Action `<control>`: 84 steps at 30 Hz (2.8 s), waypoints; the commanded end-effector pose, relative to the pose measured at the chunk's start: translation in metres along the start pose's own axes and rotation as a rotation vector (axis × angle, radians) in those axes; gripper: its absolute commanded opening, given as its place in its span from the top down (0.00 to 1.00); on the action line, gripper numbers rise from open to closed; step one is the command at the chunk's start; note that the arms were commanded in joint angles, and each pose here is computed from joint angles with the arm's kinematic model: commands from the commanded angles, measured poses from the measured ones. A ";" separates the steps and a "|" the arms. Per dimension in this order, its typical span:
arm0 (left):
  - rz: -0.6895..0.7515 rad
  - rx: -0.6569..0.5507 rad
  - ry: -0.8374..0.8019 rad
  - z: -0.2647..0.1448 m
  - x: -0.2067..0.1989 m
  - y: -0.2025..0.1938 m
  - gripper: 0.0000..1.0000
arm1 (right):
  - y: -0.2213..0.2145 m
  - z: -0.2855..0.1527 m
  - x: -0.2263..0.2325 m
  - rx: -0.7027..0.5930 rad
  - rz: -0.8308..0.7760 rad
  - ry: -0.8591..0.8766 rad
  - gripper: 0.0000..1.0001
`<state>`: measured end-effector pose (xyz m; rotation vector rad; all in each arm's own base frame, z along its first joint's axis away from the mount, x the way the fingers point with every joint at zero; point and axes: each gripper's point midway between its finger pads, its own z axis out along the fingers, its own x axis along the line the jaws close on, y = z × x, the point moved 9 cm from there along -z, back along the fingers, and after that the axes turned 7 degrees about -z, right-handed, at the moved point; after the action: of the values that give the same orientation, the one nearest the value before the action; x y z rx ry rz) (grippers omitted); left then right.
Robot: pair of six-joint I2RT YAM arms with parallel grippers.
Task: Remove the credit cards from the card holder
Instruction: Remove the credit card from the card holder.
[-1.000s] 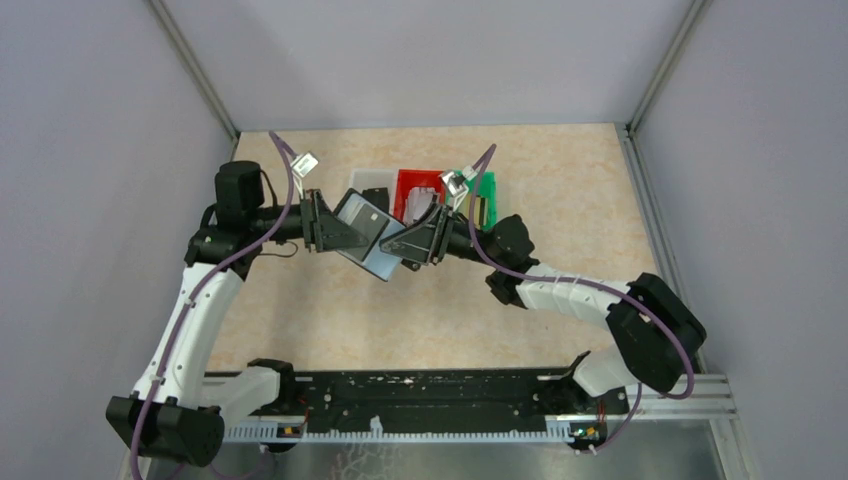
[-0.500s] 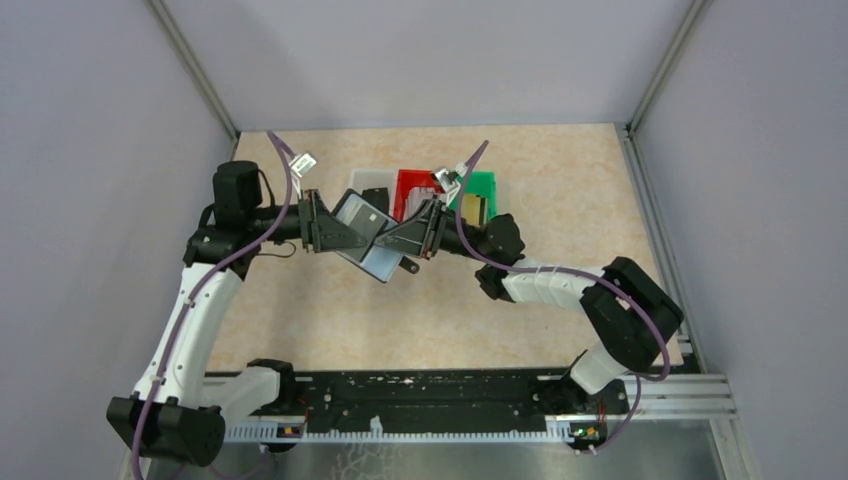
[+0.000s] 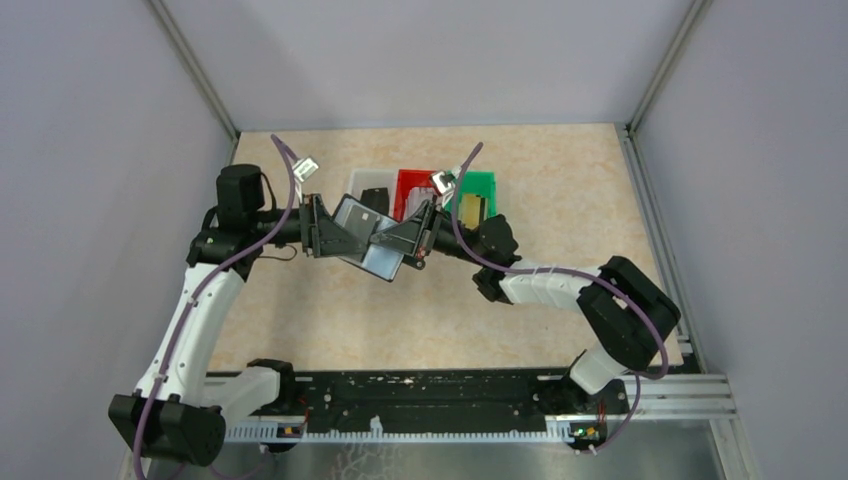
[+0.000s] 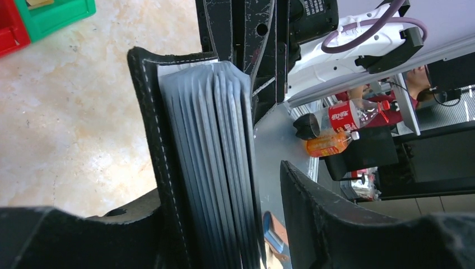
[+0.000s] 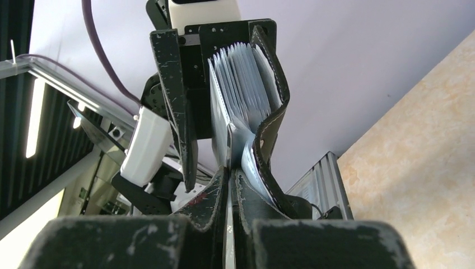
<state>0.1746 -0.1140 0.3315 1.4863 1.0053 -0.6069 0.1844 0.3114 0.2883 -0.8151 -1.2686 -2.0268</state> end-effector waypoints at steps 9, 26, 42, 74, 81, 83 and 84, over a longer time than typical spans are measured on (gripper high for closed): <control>-0.007 0.066 -0.139 -0.001 -0.014 -0.002 0.57 | 0.004 0.001 0.020 -0.080 -0.073 0.036 1.00; -0.023 0.053 -0.164 -0.007 -0.015 0.002 0.57 | -0.005 -0.015 0.020 -0.088 -0.068 0.034 1.00; 0.006 0.036 -0.140 -0.008 -0.017 0.004 0.76 | 0.007 0.010 0.025 -0.065 -0.050 0.104 0.88; 0.017 -0.066 -0.126 -0.031 -0.011 0.022 0.58 | 0.007 -0.053 0.032 -0.092 -0.085 0.080 1.00; 0.187 -0.098 0.047 -0.040 0.004 0.031 0.58 | 0.054 -0.086 0.007 -0.024 -0.187 -0.233 1.00; 0.227 -0.085 0.108 -0.042 0.008 0.030 0.58 | 0.069 -0.080 -0.004 0.035 -0.215 -0.344 1.00; 0.257 -0.082 0.148 -0.043 0.011 0.031 0.58 | 0.070 -0.081 -0.017 0.077 -0.224 -0.413 1.00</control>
<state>0.2017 -0.0749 0.3520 1.4410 0.9659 -0.4513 0.2109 0.2128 0.2896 -1.0437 -1.4147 -2.1806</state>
